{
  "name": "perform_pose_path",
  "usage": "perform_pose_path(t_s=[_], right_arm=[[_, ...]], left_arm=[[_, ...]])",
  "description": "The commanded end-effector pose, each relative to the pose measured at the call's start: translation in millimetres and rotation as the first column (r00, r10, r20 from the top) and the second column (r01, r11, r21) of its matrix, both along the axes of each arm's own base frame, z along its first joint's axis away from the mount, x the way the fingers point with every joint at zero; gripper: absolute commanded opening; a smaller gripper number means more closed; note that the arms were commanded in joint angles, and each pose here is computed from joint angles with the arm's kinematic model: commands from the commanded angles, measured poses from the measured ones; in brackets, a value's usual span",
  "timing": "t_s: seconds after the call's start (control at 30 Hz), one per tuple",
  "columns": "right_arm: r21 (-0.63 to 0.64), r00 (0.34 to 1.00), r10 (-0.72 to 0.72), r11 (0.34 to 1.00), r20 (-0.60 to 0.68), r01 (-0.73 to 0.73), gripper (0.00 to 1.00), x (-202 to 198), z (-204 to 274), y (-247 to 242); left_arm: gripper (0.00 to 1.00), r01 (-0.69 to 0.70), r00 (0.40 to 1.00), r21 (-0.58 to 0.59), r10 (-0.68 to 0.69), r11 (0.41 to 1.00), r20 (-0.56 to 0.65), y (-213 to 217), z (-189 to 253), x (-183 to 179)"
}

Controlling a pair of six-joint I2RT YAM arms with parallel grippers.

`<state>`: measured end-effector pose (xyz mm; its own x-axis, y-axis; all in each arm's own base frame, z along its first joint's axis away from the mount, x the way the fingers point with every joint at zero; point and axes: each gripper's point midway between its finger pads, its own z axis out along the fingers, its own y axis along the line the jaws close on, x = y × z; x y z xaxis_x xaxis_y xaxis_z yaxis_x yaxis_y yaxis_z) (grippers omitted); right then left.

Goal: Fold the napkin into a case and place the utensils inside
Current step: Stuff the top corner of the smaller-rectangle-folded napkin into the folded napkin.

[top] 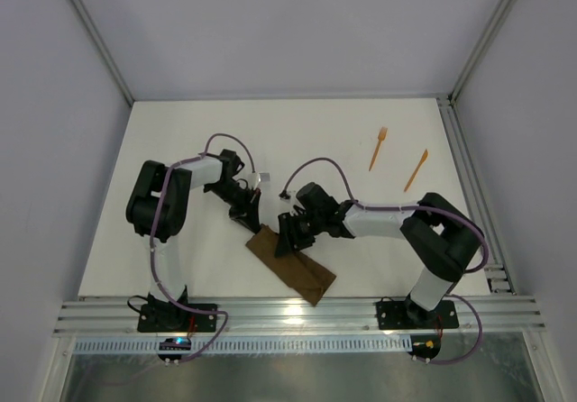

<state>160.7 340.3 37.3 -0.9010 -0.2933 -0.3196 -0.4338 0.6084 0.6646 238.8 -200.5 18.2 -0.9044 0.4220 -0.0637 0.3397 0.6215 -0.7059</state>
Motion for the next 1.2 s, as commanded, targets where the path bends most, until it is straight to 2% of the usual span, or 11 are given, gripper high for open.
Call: perform_pose_path(t_s=[0.0, 0.17, 0.2, 0.3, 0.57, 0.7, 0.9, 0.93, 0.97, 1.03, 1.17], right_arm=[[0.076, 0.998, -0.005, 0.997, 0.058, 0.001, 0.44, 23.8, 17.6, 26.3], [0.088, 0.996, -0.061, 0.995, 0.062, 0.055, 0.35, 39.0, 13.6, 26.3], [0.086, 0.996, -0.064, 0.995, 0.058, 0.059, 0.23, 39.4, 12.5, 26.0], [0.085, 0.998, -0.06, 0.995, 0.034, 0.057, 0.03, 34.5, 11.1, 24.4], [0.043, 0.999, -0.044, 0.998, 0.008, 0.044, 0.03, 6.9, -0.5, 7.9], [0.011, 0.999, -0.026, 1.0, 0.041, 0.026, 0.03, -0.3, -6.8, 5.8], [0.044, 1.0, -0.011, 0.999, 0.015, 0.011, 0.03, -2.2, -8.3, 16.4], [0.042, 1.0, -0.009, 0.999, 0.014, 0.008, 0.03, -3.2, -9.4, 16.1], [0.036, 1.0, -0.008, 0.999, 0.012, 0.008, 0.03, -4.4, -11.2, 15.2], [0.038, 1.0, -0.009, 0.999, 0.014, 0.009, 0.03, -3.5, -11.4, 16.0], [0.05, 0.999, 0.008, 0.999, 0.039, -0.01, 0.03, 5.9, -3.6, 26.3]], left_arm=[[0.0, 0.009, 0.998, -0.003, -0.009, 1.0, 0.055, -1.8, 7.1, 8.6], [0.0, 0.016, 0.998, 0.001, -0.016, 1.0, 0.053, -0.1, 5.9, 5.7], [0.0, 0.017, 0.998, 0.001, -0.017, 1.0, 0.058, -0.1, 5.5, 6.3], [0.0, 0.003, 0.998, 0.0, -0.003, 1.0, 0.061, 1.2, 3.2, 10.6], [0.0, -0.076, 0.986, -0.004, 0.076, 0.997, 0.149, 8.2, 13.4, 33.1], [0.0, -0.104, 0.982, -0.002, 0.102, 0.995, 0.161, 16.0, 15.5, 38.4], [0.0, -0.099, 0.984, 0.021, 0.094, 0.995, 0.151, 21.3, 12.6, 34.3], [0.01, -0.095, 0.983, 0.024, 0.09, 0.995, 0.161, 22.2, 13.4, 35.2], [0.15, -0.091, 0.982, 0.025, 0.085, 0.996, 0.17, 22.6, 14.1, 36.2], [0.33, -0.077, 0.977, 0.026, 0.071, 0.997, 0.2, 23.8, 19.9, 39.1], [0.44, -0.071, 0.952, 0.044, 0.054, 0.997, 0.301, 27.9, 39.7, 53.3]])
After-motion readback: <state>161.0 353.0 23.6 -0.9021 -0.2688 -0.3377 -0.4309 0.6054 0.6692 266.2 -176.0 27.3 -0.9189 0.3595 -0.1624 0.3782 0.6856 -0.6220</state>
